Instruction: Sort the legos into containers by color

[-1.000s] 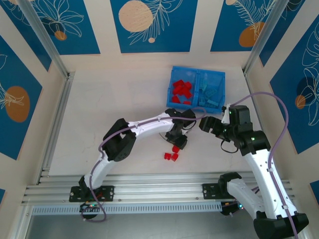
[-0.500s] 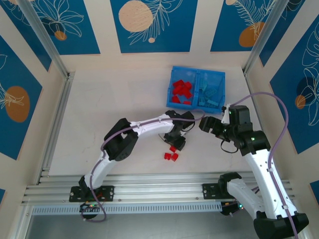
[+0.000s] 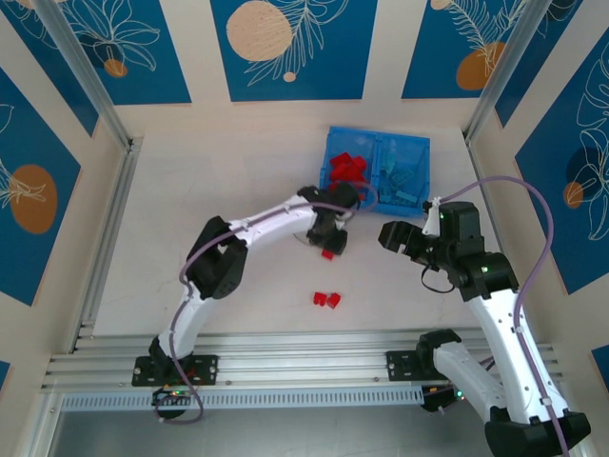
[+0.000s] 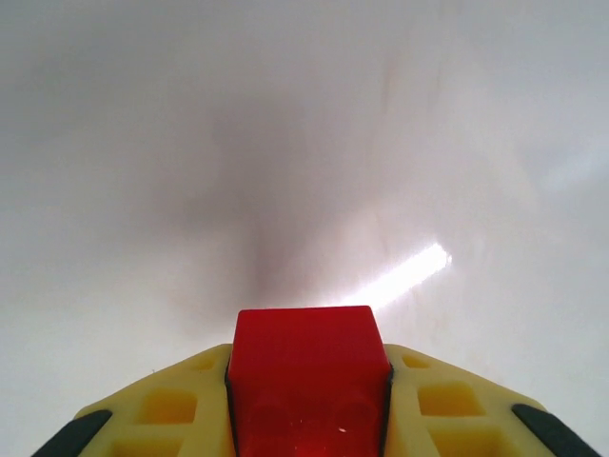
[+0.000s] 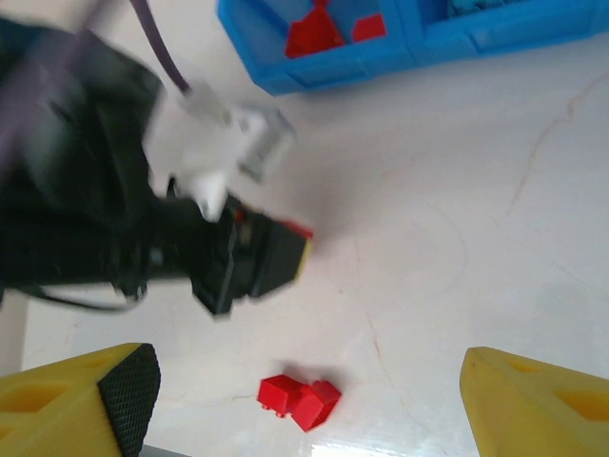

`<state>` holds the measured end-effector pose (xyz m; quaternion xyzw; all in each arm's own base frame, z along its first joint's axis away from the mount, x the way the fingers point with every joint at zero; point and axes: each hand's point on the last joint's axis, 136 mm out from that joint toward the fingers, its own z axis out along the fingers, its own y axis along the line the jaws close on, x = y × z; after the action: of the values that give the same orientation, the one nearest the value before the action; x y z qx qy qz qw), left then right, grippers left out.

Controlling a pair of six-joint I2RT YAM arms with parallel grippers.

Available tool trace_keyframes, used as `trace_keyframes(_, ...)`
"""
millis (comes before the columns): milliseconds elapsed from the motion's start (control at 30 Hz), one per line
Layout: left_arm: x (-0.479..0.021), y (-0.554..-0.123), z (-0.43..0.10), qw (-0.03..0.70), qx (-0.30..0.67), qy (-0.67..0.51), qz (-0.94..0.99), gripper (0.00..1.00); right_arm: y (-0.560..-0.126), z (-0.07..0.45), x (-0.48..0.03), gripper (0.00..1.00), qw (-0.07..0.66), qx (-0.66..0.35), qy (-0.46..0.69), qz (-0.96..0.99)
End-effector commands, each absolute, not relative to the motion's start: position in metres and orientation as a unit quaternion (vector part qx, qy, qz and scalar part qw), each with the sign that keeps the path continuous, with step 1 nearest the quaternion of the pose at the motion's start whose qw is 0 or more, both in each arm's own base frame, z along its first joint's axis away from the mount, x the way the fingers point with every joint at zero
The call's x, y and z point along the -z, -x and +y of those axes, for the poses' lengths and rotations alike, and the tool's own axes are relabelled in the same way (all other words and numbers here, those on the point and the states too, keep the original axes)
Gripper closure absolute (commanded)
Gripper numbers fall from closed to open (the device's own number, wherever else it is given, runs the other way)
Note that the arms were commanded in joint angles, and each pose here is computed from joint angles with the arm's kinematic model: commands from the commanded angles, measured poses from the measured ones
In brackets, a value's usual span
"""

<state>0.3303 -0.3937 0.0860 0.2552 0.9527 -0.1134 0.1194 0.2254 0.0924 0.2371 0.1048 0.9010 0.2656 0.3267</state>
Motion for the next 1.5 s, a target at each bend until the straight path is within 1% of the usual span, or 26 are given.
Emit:
trace_keyframes(0, -0.185, -0.396, -0.404, 0.263, 0.164, -0.229, 0.923, 0.74, -0.228, 0.104, -0.252, 0.16, 0.352, -0.298, -0.075, 0.884)
trace_keyframes(100, -0.207, -0.441, -0.410, 0.309, 0.191, -0.195, 0.911, 0.76, -0.230, 0.104, -0.254, 0.16, 0.356, -0.298, -0.077, 0.882)
trace_keyframes(267, -0.211, -0.504, -0.431, 0.391, 0.225, -0.166, 0.877, 0.76, -0.227, 0.098, -0.250, 0.16, 0.349, -0.282, -0.092, 0.889)
trace_keyframes(400, -0.203, -0.529, -0.448, 0.425, 0.247, -0.150, 0.858, 0.75, -0.223, 0.094, -0.250, 0.16, 0.346, -0.274, -0.101, 0.892)
trace_keyframes(433, -0.202, -0.532, -0.452, 0.426, 0.253, -0.146, 0.856, 0.73, -0.222, 0.093, -0.251, 0.16, 0.346, -0.272, -0.103, 0.892)
trace_keyframes(500, -0.205, -0.535, -0.456, 0.432, 0.263, -0.139, 0.851, 0.65, -0.220, 0.091, -0.252, 0.16, 0.349, -0.269, -0.106, 0.891)
trace_keyframes(567, -0.212, -0.535, -0.458, 0.440, 0.267, -0.135, 0.847, 0.54, -0.218, 0.089, -0.251, 0.16, 0.352, -0.268, -0.108, 0.890)
trace_keyframes(633, -0.225, -0.533, -0.457, 0.448, 0.268, -0.135, 0.842, 0.50, -0.217, 0.089, -0.252, 0.16, 0.355, -0.268, -0.108, 0.889)
trace_keyframes(800, -0.277, -0.518, -0.445, 0.470, 0.268, -0.159, 0.826, 0.40, -0.217, 0.091, -0.246, 0.16, 0.348, -0.270, -0.106, 0.891)
trace_keyframes(900, -0.317, -0.503, -0.432, 0.488, 0.260, -0.176, 0.815, 0.39, -0.217, 0.097, -0.243, 0.16, 0.346, -0.280, -0.089, 0.891)
trace_keyframes(1000, -0.360, -0.478, -0.418, 0.504, 0.262, -0.211, 0.795, 0.39, -0.217, 0.117, -0.242, 0.16, 0.353, -0.295, -0.009, 0.888)
trace_keyframes(1100, -0.389, -0.447, -0.397, 0.520, 0.250, -0.253, 0.777, 0.37, -0.207, 0.142, -0.232, 0.16, 0.342, -0.286, 0.111, 0.888)
trace_keyframes(1233, -0.397, -0.407, -0.357, 0.536, 0.213, -0.289, 0.764, 0.34, -0.185, 0.177, -0.208, 0.15, 0.310, -0.237, 0.288, 0.874)
trace_keyframes(1300, -0.392, -0.385, -0.338, 0.541, 0.198, -0.309, 0.757, 0.32, -0.175, 0.190, -0.190, 0.13, 0.287, -0.203, 0.364, 0.863)
trace_keyframes(1367, -0.385, -0.359, -0.320, 0.547, 0.186, -0.344, 0.740, 0.28, -0.164, 0.201, -0.163, 0.12, 0.246, -0.159, 0.437, 0.850)
trace_keyframes(1467, -0.371, -0.327, -0.295, 0.555, 0.169, -0.372, 0.724, 0.23, -0.149, 0.208, -0.122, 0.10, 0.164, -0.110, 0.499, 0.844)
